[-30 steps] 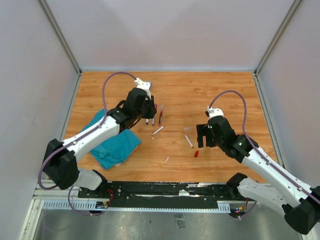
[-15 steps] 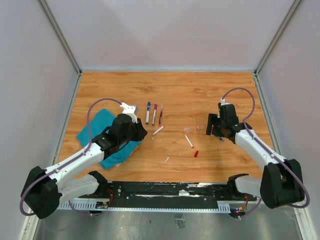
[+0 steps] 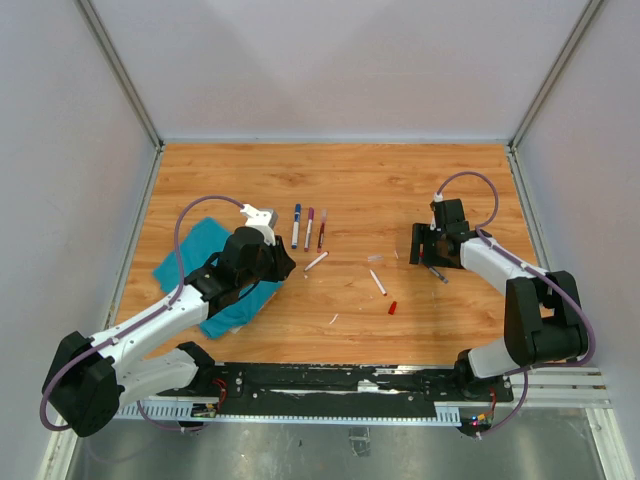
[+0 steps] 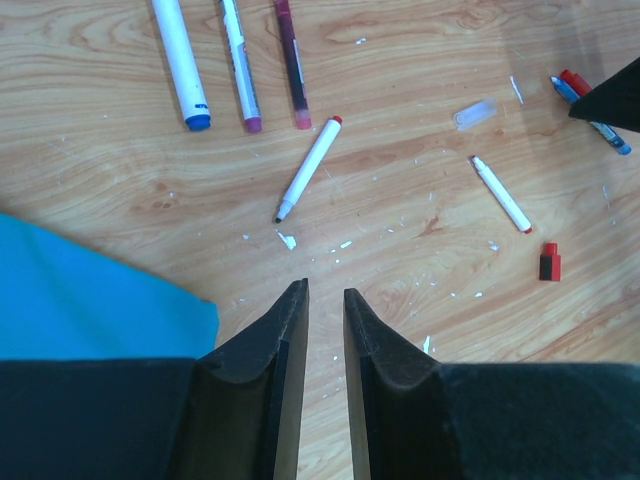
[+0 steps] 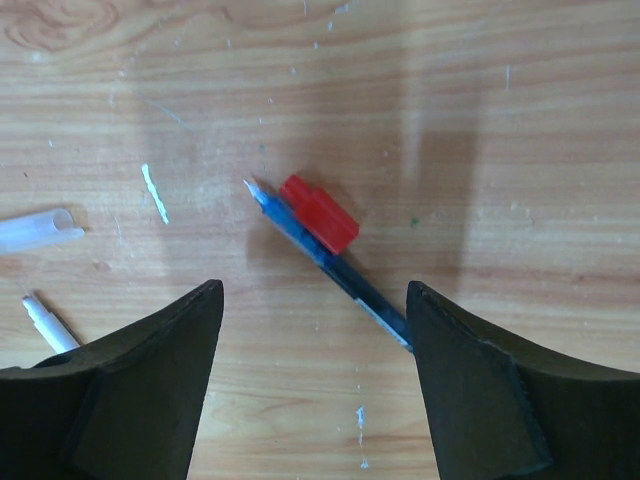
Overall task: Insert the pens into the pen caps
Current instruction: Pick up the pen from the center of the board.
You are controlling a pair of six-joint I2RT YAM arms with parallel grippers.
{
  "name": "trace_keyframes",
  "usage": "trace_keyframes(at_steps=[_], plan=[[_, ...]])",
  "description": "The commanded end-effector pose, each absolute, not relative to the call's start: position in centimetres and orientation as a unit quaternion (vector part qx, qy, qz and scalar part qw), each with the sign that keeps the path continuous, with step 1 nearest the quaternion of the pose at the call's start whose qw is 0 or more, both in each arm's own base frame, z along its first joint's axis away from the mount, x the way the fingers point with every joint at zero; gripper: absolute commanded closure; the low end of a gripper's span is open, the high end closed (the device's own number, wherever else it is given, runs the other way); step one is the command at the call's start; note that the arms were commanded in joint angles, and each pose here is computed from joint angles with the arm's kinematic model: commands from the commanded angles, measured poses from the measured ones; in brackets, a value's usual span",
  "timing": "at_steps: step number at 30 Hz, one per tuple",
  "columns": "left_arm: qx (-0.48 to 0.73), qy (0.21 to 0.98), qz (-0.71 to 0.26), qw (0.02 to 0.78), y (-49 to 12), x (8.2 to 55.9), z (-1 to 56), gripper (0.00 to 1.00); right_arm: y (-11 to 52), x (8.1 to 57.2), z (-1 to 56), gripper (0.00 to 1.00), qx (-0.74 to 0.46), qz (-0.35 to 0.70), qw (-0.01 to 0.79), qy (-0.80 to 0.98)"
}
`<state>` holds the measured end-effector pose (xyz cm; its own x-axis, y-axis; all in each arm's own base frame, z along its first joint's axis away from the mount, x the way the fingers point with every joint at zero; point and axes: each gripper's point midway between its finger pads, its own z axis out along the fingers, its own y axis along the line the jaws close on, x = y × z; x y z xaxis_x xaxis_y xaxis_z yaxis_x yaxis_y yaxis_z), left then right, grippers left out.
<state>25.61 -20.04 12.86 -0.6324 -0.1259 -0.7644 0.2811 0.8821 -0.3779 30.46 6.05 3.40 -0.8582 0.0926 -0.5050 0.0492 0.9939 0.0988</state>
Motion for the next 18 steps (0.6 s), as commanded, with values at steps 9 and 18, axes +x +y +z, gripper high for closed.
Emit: trace_keyframes(at_steps=[9,18], plan=[[0.054,0.857,-0.251,0.447,-20.7,26.2,14.8,0.75,6.3,32.0,3.3,0.26,0.023,0.054,0.259,0.964],[0.055,0.859,-0.254,0.442,-21.0,26.2,14.5,0.75,7.4,30.9,2.5,0.29,0.014,0.084,0.233,0.969]])
